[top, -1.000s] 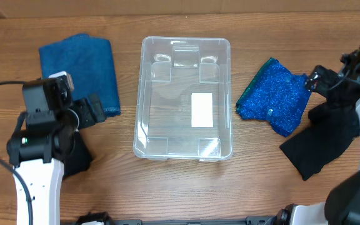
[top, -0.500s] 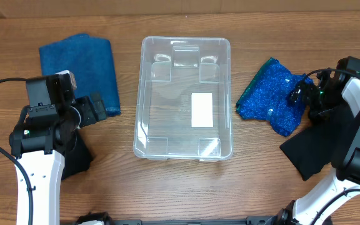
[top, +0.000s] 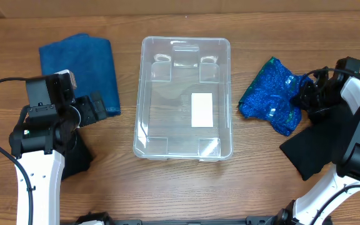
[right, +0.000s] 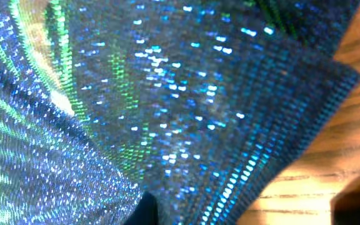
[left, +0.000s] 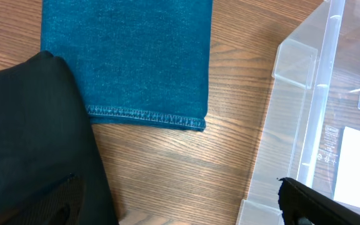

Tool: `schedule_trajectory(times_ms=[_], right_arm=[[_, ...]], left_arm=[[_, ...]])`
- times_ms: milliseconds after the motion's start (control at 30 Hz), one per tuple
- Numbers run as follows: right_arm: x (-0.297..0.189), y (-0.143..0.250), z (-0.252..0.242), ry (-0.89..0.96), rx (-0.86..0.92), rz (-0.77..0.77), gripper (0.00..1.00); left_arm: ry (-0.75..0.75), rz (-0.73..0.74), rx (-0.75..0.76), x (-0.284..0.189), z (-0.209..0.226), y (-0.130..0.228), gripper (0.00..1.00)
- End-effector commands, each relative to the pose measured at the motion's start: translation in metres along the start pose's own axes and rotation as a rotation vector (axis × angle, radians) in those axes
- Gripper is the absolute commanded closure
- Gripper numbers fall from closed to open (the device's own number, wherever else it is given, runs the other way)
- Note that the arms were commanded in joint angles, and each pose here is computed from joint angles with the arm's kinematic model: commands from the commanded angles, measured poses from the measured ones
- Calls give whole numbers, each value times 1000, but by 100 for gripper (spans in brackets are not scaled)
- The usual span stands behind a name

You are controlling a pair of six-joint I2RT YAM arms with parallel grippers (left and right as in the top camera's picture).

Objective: Pack container
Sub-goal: 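Reach the right gripper to the sequined blue cloth and grasp it, then carry the sequined cloth into the bin and release it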

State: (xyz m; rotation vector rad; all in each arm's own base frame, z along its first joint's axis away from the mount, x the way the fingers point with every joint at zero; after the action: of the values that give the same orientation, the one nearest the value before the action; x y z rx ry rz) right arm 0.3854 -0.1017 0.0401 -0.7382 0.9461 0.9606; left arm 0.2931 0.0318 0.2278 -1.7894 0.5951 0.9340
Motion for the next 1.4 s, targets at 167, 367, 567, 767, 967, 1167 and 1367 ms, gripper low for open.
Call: schedule_trajectory(times_ms=[167, 367, 567, 767, 967, 1167, 1367], right_arm=[[-63, -39, 53, -147, -68, -84, 96], [-181, -54, 163, -194, -349, -278, 96], [-214, -2, 290, -302, -642, -299, 96], [-163, 74, 377, -317, -830, -177, 96], [-102, 87, 393, -240, -592, -169, 96], [-42, 93, 386, -331, -542, -121, 96], [-29, 97, 389, -387, -559, -116, 96]], left_arm=[[22, -26, 20, -6, -6, -9, 0], [22, -27, 20, -6, -6, -9, 0], [19, -27, 20, -6, -6, -9, 0], [19, -27, 20, -6, -6, -9, 0], [19, -27, 20, -6, -6, -8, 0], [19, -27, 20, -6, -6, -8, 0], [19, -27, 20, -6, -6, -8, 0]])
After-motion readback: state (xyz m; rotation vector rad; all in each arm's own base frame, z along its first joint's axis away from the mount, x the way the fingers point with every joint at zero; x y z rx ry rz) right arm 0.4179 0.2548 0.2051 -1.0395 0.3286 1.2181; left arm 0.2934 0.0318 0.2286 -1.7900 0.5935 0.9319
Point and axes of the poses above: each gripper's point midway between its finger pads, its own x axis out along the fingers, its own z axis along the line the jaws close on, y = z × x, the point moved 3 cm from there along -x, back along the fingers, and after that the axes turned 5 degrees about -x, right-handed, at the moved point
